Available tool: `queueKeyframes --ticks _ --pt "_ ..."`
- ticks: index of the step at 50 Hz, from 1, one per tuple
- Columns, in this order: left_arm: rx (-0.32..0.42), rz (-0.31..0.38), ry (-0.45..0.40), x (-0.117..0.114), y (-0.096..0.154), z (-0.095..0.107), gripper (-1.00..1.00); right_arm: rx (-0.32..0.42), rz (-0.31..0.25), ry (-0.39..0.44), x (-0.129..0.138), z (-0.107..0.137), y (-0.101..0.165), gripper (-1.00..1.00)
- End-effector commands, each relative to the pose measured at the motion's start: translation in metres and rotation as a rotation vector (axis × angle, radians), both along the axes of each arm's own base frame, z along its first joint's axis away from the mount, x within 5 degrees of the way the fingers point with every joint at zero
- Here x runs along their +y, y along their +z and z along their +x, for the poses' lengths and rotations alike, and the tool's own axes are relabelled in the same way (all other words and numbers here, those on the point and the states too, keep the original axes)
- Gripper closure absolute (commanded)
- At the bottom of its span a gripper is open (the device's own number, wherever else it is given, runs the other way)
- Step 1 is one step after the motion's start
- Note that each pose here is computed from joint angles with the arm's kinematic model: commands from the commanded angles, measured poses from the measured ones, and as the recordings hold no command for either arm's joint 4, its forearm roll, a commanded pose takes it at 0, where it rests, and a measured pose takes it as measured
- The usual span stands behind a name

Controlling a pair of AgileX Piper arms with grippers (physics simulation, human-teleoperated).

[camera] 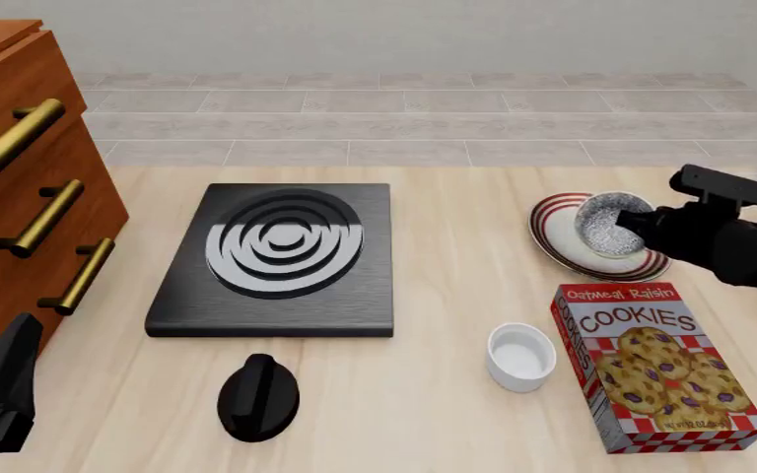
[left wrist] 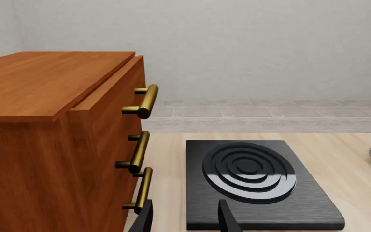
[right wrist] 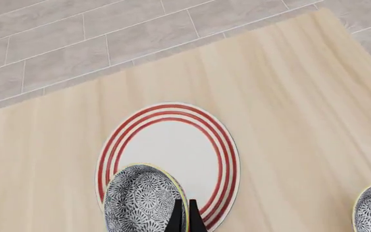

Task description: Pick the akita bowl next to the ramekin and place it on the plate.

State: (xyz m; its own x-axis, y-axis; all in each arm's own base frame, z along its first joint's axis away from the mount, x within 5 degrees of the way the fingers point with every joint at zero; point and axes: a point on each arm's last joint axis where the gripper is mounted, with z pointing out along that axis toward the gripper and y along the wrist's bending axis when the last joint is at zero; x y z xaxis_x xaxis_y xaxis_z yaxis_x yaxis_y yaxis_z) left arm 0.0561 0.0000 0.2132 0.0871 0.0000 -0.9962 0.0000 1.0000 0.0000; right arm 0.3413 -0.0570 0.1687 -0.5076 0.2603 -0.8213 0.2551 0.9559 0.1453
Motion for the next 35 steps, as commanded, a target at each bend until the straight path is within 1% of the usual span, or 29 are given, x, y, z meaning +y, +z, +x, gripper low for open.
queueKeyframes --ticks 1,16,25,35 --pt "0.000 0.000 0.000 0.000 0.000 0.000 -1.00 -0.006 0.001 -0.006 -0.002 0.009 -0.002 1.00" --pt "0.000 0.000 0.000 0.000 0.000 0.000 -1.00 -0.007 -0.008 -0.004 -0.006 0.018 -0.003 1.00" --pt "0.000 0.000 0.000 0.000 0.000 0.000 -1.00 -0.006 -0.024 0.002 -0.009 0.027 -0.002 1.00" --pt "0.000 0.000 0.000 0.000 0.000 0.000 -1.00 0.002 -0.031 0.010 -0.009 0.032 -0.006 1.00"
